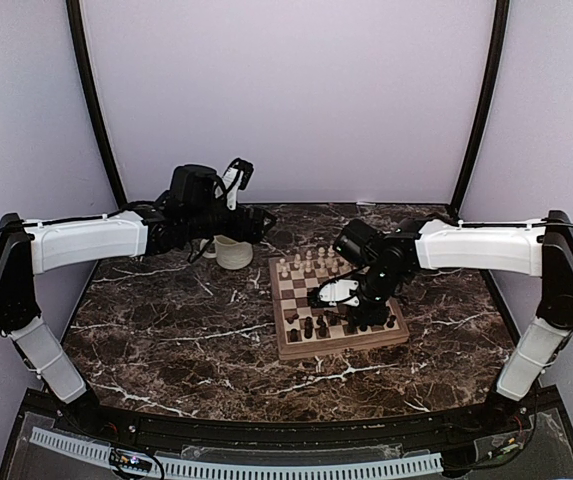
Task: Set up the chess pieces on the board
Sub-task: Place the queen at d8.
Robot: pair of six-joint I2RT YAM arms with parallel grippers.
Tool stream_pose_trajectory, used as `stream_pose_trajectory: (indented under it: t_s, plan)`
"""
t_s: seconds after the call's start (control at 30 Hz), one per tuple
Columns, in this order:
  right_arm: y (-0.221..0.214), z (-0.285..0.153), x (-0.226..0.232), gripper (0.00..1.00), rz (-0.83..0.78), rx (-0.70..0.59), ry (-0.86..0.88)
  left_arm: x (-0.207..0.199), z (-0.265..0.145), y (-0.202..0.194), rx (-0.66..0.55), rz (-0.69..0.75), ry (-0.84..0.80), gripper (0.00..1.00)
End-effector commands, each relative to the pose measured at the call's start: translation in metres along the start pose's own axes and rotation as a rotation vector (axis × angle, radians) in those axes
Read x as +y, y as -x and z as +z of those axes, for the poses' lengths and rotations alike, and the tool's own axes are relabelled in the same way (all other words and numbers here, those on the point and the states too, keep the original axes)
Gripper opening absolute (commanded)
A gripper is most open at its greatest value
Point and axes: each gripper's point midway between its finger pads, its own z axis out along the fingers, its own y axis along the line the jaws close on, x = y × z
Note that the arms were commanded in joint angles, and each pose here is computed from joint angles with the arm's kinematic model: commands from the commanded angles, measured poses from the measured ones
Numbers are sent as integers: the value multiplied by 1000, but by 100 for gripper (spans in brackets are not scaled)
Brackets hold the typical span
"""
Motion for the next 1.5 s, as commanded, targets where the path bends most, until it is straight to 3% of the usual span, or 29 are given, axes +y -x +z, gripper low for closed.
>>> stream_pose_trajectory:
  t_s: [0.0,0.27,0.73,0.97,1.2,1.47]
  plan:
    - [1,9,0,5,-9,9,-9,-5,-8,6,-15,-3,-18,92]
    - [1,12,0,9,-10,11,-7,-6,-8,5,-11,-2,-23,91]
    - [18,-23,-9,37,-14,-48,-38,-7,-7,5,-8,1,-26,91]
    - [34,-39,-42,34,71,-124,-63,-7,-8,6,-5,2,-26,91]
    - [35,-24,-62,27,143,-79,26,-10,-10,8,-1,3,-42,90]
    - [45,-3,-63,30,180,-70,140,-13,-11,9,8,8,-54,89]
